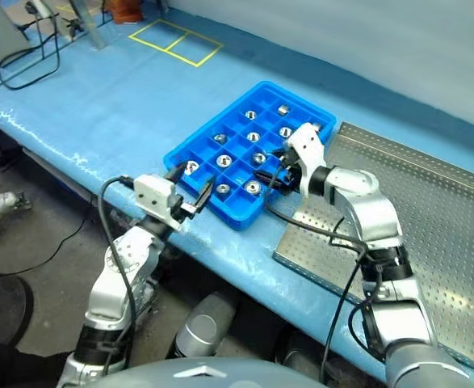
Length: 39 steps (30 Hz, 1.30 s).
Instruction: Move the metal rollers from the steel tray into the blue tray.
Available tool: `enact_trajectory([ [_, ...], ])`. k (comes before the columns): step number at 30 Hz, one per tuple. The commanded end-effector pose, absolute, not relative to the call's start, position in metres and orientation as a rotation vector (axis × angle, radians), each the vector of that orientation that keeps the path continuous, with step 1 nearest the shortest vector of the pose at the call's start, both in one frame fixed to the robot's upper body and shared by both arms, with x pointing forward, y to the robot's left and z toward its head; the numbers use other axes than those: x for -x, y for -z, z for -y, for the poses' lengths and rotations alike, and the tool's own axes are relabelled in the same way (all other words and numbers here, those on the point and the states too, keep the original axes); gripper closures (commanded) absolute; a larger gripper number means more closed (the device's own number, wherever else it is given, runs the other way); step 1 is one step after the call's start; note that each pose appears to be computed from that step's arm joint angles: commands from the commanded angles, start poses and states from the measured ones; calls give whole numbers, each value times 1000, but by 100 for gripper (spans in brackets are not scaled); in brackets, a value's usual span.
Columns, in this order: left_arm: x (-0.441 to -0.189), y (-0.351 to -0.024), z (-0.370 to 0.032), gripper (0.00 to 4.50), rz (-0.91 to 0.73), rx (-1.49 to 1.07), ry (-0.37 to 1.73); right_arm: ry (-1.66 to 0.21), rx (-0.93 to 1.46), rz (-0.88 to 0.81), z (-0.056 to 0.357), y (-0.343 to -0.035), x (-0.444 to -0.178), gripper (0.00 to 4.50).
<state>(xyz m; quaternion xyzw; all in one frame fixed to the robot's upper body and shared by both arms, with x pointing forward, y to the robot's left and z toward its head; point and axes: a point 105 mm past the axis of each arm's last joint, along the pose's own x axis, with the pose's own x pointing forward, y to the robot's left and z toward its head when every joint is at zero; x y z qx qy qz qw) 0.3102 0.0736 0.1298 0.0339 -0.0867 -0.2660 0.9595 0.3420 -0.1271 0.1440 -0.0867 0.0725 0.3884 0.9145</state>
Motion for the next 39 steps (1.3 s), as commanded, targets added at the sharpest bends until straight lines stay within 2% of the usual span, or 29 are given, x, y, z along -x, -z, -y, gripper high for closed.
enact_trajectory([
  [1,-317,-142,-47,100,230,-52,677,-659,169,-84,159,-161,-324,77],
  [7,-337,-137,-34,100,214,-70,739,-530,83,-48,169,-157,-301,77],
  [14,-349,-134,-43,100,216,-73,675,-403,12,32,166,-160,-310,77],
  [15,-348,-134,-43,100,215,-60,676,-406,-6,32,164,-159,-312,59],
  [18,-343,-129,-41,44,205,-32,694,-453,-16,24,154,-156,-314,0],
  [19,-342,-126,-42,11,194,-38,690,-457,-14,24,154,-157,-315,0],
  [20,-342,-123,-44,5,186,-46,684,-455,-13,29,155,-157,-316,0],
  [31,-342,-117,-47,5,178,-89,662,-349,-8,115,167,-163,-320,0],
  [39,-350,-116,-50,5,185,-147,622,-336,19,107,167,-158,-317,0],
])
